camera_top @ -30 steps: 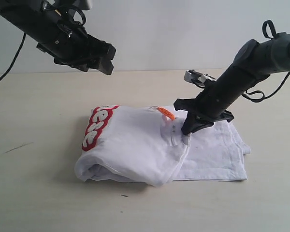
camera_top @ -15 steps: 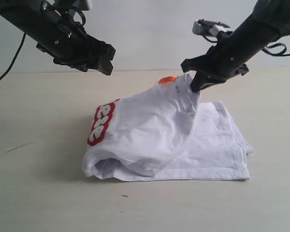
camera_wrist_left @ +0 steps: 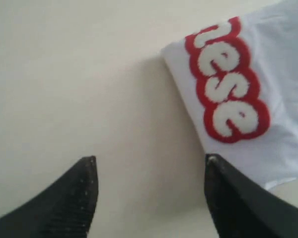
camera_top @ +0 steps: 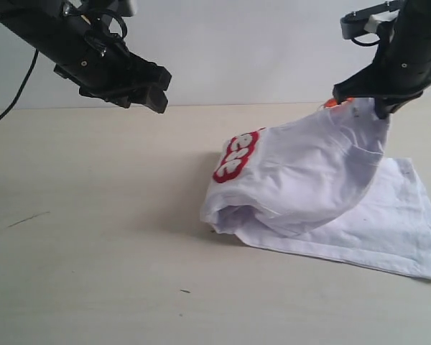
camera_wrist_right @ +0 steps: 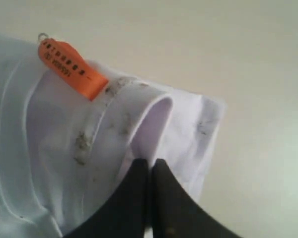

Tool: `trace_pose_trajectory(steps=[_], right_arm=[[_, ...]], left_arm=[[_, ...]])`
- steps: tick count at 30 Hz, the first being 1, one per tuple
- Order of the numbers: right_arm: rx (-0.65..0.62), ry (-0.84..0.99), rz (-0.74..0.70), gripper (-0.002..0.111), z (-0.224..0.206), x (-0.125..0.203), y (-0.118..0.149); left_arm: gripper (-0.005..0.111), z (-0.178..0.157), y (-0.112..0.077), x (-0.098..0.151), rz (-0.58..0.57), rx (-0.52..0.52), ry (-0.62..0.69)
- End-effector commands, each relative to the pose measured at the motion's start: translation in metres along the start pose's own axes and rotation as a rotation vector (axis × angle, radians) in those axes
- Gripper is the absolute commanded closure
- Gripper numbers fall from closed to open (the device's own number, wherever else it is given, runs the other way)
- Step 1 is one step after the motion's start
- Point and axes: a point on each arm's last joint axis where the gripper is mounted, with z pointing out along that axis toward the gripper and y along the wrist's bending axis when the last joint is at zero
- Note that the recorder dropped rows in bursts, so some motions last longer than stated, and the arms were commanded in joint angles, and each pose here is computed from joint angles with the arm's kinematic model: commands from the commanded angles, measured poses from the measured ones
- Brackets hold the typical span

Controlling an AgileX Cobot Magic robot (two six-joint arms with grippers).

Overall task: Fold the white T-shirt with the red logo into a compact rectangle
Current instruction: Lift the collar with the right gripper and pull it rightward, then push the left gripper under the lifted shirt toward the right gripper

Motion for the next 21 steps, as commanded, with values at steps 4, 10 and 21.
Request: trace_pose_trajectory(steps=[4,10,21], right_arm=[[0.216,0.037,0.0,0.108,-0.002,0.002,-0.02],[0.207,0.092,-0.006,0.108,0.016,0.005,-0.015],[0.192,0.082,0.001,0.108,0.017,0.003,-0.013]], left_arm=[[0.046,0.008,0.002,0.003,-0.016,0.01,0.024],[0.048,0.021,-0.004,0.008,-0.019,0.1,0.069],[0.107,0.084,-0.092,0.046,0.471,0.473,0.137]])
